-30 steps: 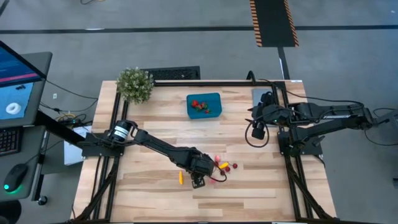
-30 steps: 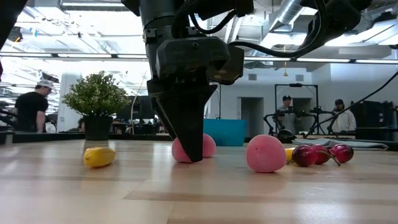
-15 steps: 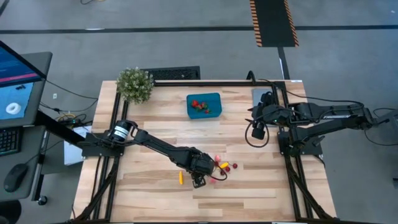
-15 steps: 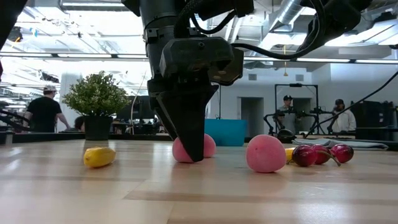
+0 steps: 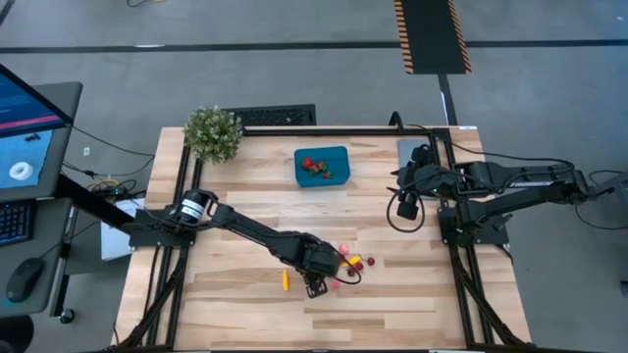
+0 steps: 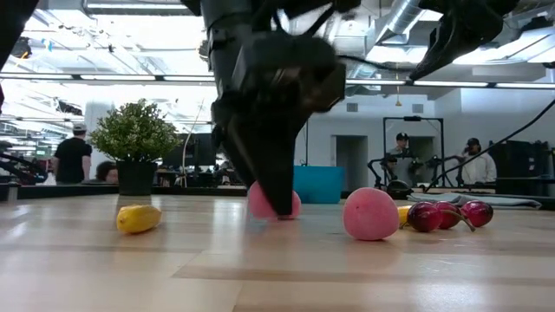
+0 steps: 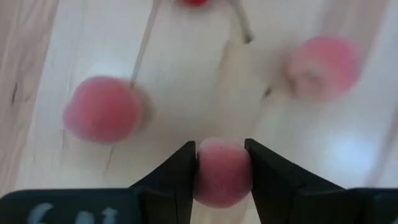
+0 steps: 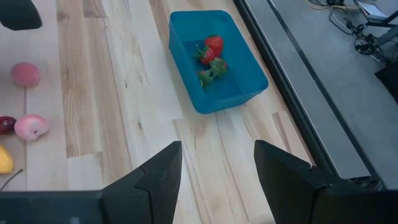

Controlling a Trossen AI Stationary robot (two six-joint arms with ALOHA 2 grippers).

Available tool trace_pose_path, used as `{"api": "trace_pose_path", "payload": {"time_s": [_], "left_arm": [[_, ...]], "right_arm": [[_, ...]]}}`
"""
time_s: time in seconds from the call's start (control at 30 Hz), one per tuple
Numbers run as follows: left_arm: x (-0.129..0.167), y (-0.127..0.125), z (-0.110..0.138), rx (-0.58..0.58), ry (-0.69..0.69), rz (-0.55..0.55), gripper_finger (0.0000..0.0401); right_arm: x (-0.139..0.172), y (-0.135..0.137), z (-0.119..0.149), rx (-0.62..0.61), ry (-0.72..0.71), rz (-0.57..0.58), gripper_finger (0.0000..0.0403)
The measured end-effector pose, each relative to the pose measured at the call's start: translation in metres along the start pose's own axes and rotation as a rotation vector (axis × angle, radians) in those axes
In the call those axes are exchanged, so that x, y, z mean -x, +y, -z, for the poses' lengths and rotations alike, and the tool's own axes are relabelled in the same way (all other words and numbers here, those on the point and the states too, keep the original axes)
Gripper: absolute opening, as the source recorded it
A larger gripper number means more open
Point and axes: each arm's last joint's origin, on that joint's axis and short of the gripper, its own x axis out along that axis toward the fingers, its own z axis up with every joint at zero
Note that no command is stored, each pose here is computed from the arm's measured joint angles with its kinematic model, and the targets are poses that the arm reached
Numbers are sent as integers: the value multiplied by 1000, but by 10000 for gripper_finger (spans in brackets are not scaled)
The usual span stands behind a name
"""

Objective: Pick and placing Produce into tupperware
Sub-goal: Put the peach into the blue bin

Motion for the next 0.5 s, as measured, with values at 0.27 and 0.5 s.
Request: {"api": "trace_pose_path", "payload": {"time_s": [0.27, 0.5], "left_arm": [[25, -5, -16, -34, -4, -3, 114], [52, 15, -42, -66, -23, -75, 114]], "right_arm": [[0, 0, -1, 13, -7, 0, 225], [0, 0, -1, 13, -7, 0, 225]]}}
